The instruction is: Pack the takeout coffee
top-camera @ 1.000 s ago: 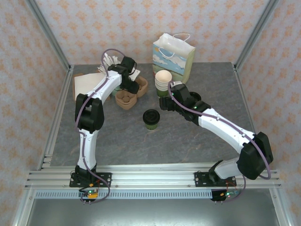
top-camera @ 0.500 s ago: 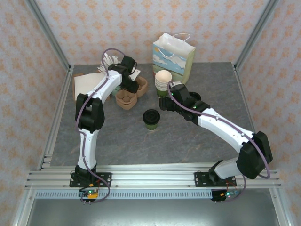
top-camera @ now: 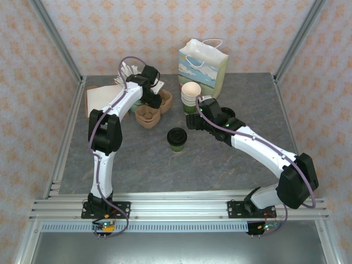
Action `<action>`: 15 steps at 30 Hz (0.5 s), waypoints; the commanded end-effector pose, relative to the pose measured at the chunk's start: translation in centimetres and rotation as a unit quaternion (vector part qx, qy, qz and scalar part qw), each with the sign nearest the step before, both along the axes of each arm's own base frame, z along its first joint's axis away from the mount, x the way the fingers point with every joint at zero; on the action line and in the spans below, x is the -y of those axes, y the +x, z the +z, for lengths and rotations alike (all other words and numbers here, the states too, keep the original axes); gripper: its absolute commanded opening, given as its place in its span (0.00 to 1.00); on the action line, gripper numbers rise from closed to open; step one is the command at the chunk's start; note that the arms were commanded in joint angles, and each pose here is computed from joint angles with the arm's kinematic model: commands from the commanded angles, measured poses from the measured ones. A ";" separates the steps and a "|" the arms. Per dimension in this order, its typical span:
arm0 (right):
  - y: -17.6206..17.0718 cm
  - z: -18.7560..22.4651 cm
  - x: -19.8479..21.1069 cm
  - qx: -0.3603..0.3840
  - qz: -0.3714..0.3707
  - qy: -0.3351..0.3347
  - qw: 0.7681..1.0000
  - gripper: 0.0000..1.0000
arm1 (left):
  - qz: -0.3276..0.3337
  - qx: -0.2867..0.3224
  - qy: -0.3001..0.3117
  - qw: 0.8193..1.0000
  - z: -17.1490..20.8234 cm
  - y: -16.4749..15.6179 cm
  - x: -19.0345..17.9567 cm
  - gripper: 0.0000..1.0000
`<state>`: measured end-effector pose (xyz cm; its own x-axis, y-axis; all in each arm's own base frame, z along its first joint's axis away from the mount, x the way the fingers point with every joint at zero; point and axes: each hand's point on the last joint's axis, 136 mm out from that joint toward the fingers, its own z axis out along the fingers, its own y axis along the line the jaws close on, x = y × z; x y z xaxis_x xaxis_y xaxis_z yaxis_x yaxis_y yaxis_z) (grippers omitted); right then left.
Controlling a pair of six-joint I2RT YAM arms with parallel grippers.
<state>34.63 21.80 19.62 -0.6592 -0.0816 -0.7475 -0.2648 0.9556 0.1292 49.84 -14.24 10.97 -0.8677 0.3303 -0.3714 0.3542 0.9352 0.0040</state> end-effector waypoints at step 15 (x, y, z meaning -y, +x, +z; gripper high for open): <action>0.3 1.8 0.2 0.012 -0.010 0.004 1.000 0.82 | 0.003 0.055 -0.046 0.997 6.6 -1.3 0.3 0.33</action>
<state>34.60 21.77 19.69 -0.6608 -0.0833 -0.7459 -0.2645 0.9559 0.1276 49.01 -14.58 15.50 -0.8343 0.3127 -0.4540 0.3602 0.9327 -0.0194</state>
